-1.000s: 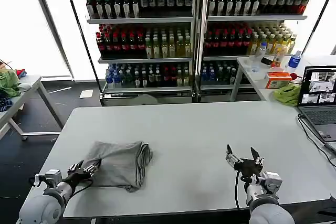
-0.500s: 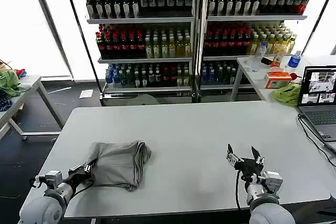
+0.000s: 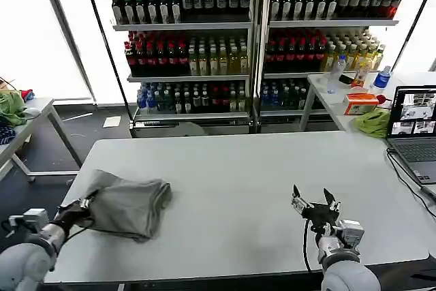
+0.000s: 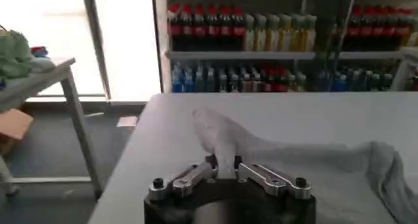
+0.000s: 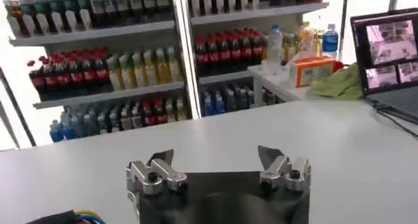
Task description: Fold and organize the clothes.
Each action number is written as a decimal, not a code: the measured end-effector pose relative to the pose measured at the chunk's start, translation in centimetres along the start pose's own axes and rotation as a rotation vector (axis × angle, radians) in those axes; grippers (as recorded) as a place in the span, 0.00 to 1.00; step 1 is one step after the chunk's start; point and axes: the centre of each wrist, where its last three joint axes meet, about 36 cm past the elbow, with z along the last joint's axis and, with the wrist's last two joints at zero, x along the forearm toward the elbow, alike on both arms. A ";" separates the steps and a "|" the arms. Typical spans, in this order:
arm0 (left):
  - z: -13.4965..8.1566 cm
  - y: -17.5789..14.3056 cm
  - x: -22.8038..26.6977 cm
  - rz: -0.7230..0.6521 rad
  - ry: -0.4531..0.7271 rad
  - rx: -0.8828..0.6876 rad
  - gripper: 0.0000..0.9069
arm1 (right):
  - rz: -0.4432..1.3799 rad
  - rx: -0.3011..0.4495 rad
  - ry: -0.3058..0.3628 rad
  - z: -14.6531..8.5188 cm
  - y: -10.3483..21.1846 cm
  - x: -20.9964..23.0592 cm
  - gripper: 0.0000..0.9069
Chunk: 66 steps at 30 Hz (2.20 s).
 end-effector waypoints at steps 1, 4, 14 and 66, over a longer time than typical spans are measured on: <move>-0.6 0.9 0.1 -0.017 -0.010 -0.009 0.00 | -0.001 -0.001 0.000 0.0 0.0 0.0 1.00; -2.4 3.7 0.5 -0.069 -0.035 -0.038 0.00 | 0.000 -0.001 0.001 0.0 -0.1 -0.1 1.00; -5.8 5.8 1.8 -0.111 -0.083 -0.127 0.00 | 0.007 -0.006 0.009 0.2 -0.1 0.0 1.00; -0.8 -31.2 -4.0 0.668 -0.063 0.030 1.00 | 0.086 -0.017 0.078 1.6 -0.7 -0.2 1.00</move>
